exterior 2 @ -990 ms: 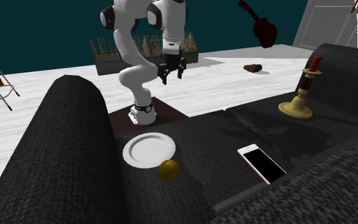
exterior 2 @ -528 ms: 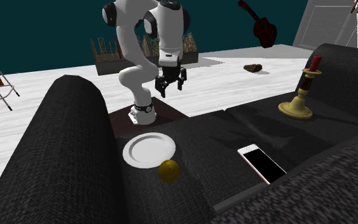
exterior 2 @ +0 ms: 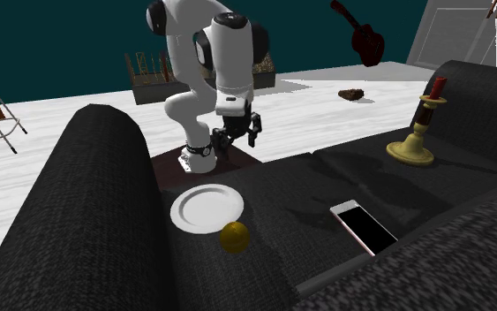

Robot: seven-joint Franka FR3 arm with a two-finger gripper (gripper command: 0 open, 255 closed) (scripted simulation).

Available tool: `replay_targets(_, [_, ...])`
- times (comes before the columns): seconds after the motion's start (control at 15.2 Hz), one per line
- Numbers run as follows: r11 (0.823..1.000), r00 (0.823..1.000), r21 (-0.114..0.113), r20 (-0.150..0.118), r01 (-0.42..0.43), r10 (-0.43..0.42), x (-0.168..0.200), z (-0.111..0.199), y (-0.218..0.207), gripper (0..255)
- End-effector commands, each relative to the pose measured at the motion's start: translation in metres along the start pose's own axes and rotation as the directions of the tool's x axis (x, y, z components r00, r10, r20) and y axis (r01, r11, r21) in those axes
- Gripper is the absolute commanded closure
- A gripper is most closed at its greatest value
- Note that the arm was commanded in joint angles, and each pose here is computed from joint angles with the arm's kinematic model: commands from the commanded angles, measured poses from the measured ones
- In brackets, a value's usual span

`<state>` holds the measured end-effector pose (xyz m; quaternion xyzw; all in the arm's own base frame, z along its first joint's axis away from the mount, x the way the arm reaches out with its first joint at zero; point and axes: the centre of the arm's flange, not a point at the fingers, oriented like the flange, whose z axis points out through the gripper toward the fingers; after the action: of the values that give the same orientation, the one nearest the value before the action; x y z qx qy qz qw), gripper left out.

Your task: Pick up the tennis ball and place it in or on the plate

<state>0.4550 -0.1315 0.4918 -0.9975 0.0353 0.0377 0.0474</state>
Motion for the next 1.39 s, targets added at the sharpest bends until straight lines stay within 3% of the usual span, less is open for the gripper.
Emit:
replay_targets(0.0, [1.0, 1.0, 0.003, -0.011, -0.003, 0.003, 0.018, 0.004, 0.018, 0])
replay_targets(0.99, [0.999, 0.996, 0.037, -0.087, -0.028, 0.031, 0.159, 0.019, 0.147, 0])
replay_targets(1.32, [0.999, 0.996, 0.037, -0.087, -0.028, 0.031, 0.161, 0.04, 0.147, 0])
